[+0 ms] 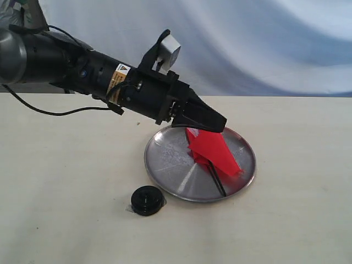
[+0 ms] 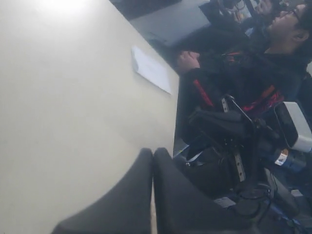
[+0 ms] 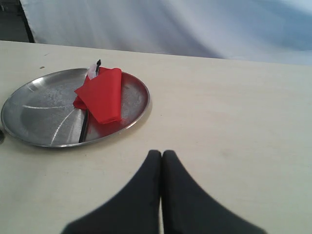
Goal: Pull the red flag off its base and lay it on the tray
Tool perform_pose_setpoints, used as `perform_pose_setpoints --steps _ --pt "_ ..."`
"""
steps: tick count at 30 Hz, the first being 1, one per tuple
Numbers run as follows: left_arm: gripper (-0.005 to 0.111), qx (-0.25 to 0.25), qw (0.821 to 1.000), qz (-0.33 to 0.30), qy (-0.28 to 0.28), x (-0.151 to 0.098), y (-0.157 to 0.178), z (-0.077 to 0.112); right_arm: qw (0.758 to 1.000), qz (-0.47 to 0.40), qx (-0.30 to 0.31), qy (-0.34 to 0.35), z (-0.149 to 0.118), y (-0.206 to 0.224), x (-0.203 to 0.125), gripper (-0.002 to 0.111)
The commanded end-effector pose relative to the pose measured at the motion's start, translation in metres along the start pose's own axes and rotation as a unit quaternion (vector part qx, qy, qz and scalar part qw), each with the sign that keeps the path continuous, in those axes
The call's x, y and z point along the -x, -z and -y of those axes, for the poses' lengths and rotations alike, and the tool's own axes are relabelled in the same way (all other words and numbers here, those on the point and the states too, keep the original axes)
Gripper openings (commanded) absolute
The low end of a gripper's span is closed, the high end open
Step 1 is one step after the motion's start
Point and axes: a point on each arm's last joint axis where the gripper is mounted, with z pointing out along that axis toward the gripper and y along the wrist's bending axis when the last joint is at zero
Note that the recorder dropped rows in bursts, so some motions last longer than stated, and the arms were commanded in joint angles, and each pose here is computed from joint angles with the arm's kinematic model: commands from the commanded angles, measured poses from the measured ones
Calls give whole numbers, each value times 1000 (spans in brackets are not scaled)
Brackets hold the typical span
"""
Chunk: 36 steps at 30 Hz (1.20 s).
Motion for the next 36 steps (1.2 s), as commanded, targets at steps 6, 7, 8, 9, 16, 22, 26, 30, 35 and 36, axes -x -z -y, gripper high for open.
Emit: perform_pose_setpoints --steps 6,7,8,9,16,22,26,30,35,36 --pt "0 -1 993 -4 -120 -27 19 44 1000 3 0 1 0 0 -1 0" --pt "0 -1 992 -5 -128 -30 20 48 1000 3 0 1 0 0 -1 0" --pt "0 -1 990 -6 -138 -36 22 53 1000 3 0 1 0 0 -1 0" --pt "0 0 989 -6 -145 -41 24 57 1000 3 0 1 0 0 -1 0" --pt "0 125 971 23 -201 -73 40 68 1000 3 0 1 0 0 -1 0" --pt "0 197 941 116 -248 -105 57 86 1000 3 0 1 0 0 -1 0" --pt "0 223 922 202 -241 -133 68 97 1000 3 0 1 0 0 -1 0" --pt "0 202 910 246 -266 -177 75 116 1000 3 0 1 0 0 -1 0" --pt "0 200 893 320 -244 -218 87 130 1000 4 0 1 0 0 -1 0" --pt "0 200 891 327 -243 -223 88 131 1000 4 0 1 0 0 -1 0"
